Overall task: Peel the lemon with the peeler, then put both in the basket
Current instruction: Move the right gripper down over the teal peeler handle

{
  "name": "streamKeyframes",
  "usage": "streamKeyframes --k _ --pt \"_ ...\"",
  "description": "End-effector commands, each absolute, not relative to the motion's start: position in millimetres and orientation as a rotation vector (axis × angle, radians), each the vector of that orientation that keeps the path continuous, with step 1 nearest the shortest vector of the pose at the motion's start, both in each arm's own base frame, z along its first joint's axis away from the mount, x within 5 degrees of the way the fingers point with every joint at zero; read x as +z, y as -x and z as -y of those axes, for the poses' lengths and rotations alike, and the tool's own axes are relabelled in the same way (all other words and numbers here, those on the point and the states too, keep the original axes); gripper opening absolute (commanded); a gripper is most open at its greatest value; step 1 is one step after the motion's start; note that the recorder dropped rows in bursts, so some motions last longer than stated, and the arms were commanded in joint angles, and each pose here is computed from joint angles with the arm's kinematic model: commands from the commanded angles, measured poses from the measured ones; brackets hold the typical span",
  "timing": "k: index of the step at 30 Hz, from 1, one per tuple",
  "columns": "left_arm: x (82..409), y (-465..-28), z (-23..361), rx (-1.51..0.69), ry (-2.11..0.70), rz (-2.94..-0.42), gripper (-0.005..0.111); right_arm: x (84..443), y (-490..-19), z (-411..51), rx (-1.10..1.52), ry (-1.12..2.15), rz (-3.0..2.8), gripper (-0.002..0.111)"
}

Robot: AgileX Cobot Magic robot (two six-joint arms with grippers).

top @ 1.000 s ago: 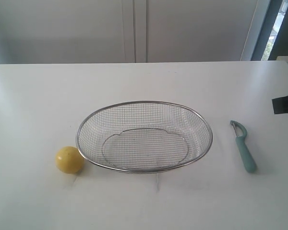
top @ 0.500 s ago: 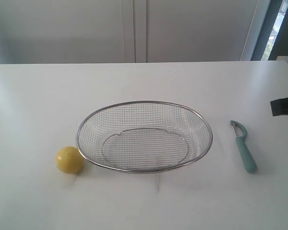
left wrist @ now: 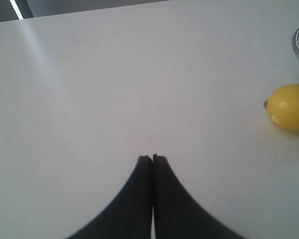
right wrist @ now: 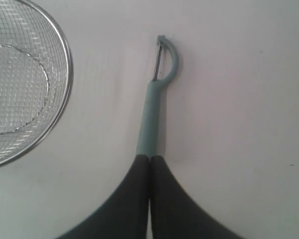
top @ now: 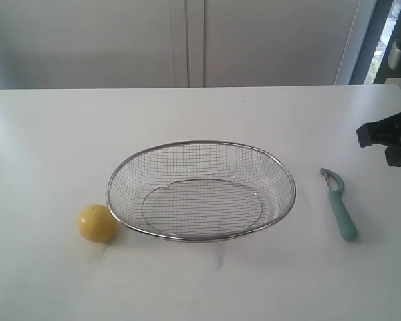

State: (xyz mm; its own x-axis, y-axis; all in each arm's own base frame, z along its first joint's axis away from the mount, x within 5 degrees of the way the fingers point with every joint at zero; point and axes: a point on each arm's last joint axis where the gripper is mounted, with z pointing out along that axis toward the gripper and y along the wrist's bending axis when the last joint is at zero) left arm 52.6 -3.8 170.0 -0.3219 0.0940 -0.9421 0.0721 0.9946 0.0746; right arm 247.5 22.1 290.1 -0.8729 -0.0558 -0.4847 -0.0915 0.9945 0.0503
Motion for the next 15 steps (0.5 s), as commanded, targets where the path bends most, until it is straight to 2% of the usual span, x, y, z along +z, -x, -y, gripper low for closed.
streamKeyframes --k 1,9,15 --pt "169.0 -52.5 4.1 0.013 -0.118 -1.898 0.000 278.5 -263.9 -23.3 0.094 0.114 -2.763 0.000" --pt "169.0 -52.5 4.1 0.013 -0.118 -1.898 0.000 250.8 -284.2 -23.1 0.061 0.150 -2.864 0.000" --pt "169.0 -52.5 4.1 0.013 -0.118 -1.898 0.000 248.0 -296.0 -23.5 0.046 0.202 -2.767 0.000"
